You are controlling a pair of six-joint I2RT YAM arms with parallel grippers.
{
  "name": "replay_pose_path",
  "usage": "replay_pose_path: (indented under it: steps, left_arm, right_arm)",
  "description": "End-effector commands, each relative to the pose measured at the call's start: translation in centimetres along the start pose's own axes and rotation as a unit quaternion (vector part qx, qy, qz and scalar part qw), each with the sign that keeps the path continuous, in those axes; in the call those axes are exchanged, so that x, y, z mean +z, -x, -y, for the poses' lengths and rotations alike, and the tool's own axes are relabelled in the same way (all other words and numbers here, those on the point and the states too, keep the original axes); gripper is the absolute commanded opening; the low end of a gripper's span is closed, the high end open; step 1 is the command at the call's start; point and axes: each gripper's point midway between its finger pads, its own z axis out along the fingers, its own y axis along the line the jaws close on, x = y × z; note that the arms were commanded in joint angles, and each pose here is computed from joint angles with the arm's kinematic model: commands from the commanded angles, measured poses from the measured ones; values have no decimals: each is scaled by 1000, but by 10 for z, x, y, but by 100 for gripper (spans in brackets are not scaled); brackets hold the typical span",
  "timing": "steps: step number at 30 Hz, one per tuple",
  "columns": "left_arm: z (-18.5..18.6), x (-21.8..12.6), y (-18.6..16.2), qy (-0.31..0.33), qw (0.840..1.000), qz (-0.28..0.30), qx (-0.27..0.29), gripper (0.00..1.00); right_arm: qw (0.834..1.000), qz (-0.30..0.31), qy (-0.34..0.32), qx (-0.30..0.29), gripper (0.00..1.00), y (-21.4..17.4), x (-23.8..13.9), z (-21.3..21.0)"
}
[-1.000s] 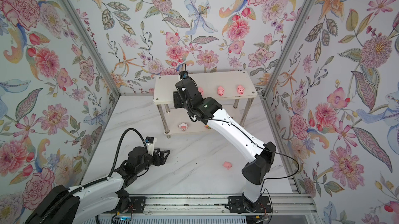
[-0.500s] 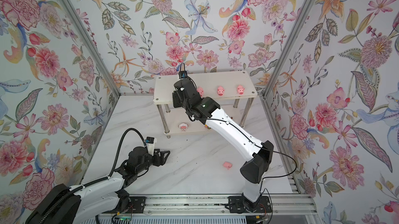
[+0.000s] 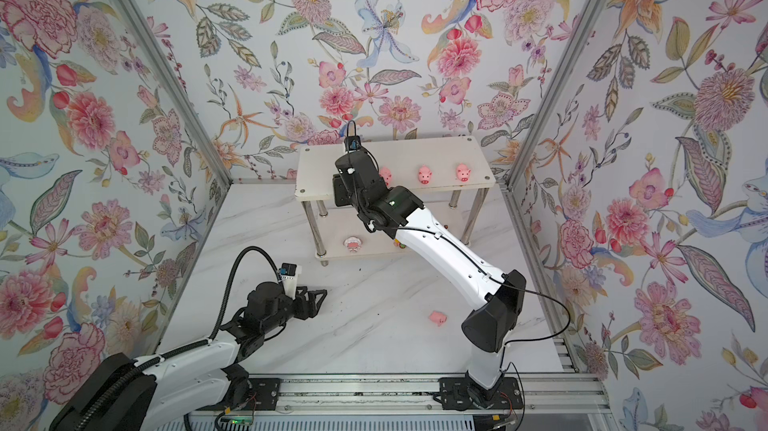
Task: Place and organize the plastic toys onto the shelf
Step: 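Open the right gripper and lift it off the placed pig, then lower the right arm from the shelf toward the last pink pig on the table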
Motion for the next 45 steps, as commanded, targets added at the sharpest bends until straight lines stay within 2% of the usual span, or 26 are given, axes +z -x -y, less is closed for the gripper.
replay_pose_path:
  steps: [1, 12, 24, 30, 33, 36, 41, 45]
  left_arm:
    - [2, 0, 8, -5, 1000, 10, 0, 81]
    - [3, -1, 10, -6, 1000, 13, 1, 81]
    - [-1, -6, 13, 6, 1000, 19, 8, 81]
    - [-2, -4, 14, 7, 1000, 20, 8, 81]
    - [-3, -3, 10, 8, 1000, 13, 9, 81]
    - [-4, -2, 9, 10, 1000, 11, 8, 81]
    - [1, 1, 25, 5, 1000, 29, 3, 81]
    - [3, 3, 27, -1, 1000, 30, -2, 81]
  right_arm:
    - [1000, 3, 6, 0, 58, 5, 1, -2]
    - [1000, 29, 6, 3, 66, 18, -47, 8]
    - [998, 46, 46, 7, 66, 9, -116, 16]
    - [1000, 3, 1, 16, 61, -57, -137, 61]
    - [998, -39, -31, 25, 56, -100, -143, 86]
    - [993, -87, -64, 39, 56, -145, -149, 108]
    - [969, -194, -141, 58, 65, -240, -144, 147]
    - [948, -252, -177, 80, 69, -298, -144, 169]
